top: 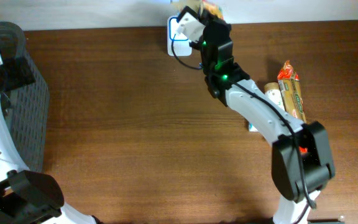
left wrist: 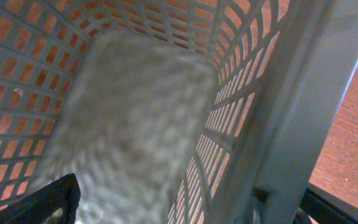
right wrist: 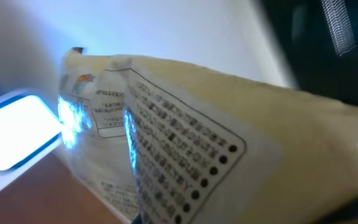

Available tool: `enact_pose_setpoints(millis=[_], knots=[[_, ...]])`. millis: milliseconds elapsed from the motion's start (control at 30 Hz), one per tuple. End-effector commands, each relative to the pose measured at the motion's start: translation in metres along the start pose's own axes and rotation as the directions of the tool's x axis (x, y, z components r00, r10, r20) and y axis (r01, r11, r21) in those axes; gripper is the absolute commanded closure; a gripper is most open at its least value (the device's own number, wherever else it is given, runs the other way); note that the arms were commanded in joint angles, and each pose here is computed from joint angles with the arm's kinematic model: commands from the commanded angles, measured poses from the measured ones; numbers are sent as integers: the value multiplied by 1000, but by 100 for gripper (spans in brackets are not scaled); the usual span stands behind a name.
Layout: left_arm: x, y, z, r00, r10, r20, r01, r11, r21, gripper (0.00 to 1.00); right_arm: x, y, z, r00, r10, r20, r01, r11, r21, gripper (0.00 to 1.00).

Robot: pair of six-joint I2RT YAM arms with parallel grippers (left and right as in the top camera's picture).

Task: Scan the item barcode
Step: 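Lift the pouch and hold its barcode in front of the scanner, then carry the pouch right and drop it onto the scanned items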

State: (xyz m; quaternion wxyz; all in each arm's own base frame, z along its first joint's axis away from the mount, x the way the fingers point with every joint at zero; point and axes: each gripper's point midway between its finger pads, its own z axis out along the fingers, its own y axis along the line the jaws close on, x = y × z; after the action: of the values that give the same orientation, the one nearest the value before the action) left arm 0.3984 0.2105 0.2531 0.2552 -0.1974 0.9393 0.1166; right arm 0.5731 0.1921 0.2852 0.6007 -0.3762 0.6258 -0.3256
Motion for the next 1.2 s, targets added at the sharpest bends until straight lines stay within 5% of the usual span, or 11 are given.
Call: enact_pose_setpoints(millis=[0, 367, 767, 1033, 1167], knots=[[1, 2, 2, 1000, -12, -3, 12, 1000, 4, 1, 0, 19, 21, 958, -286, 14, 283, 953, 107, 96], [1, 2, 2, 1000, -11, -3, 11, 1000, 4, 1, 4, 50, 38, 865, -496, 80, 480, 862, 161, 96], [1, 2, 2, 1000, -12, -3, 12, 1000, 4, 1, -2, 43, 36, 861, -501, 87, 478, 855, 201, 96], [1, 2, 2, 1000, -11, -3, 11, 1000, 4, 1, -74, -14, -15, 878, -475, 56, 426, 830, 360, 96], [1, 2, 2, 1000, -11, -3, 11, 1000, 4, 1, -103, 10, -54, 861, -502, 83, 491, 862, 125, 96]])
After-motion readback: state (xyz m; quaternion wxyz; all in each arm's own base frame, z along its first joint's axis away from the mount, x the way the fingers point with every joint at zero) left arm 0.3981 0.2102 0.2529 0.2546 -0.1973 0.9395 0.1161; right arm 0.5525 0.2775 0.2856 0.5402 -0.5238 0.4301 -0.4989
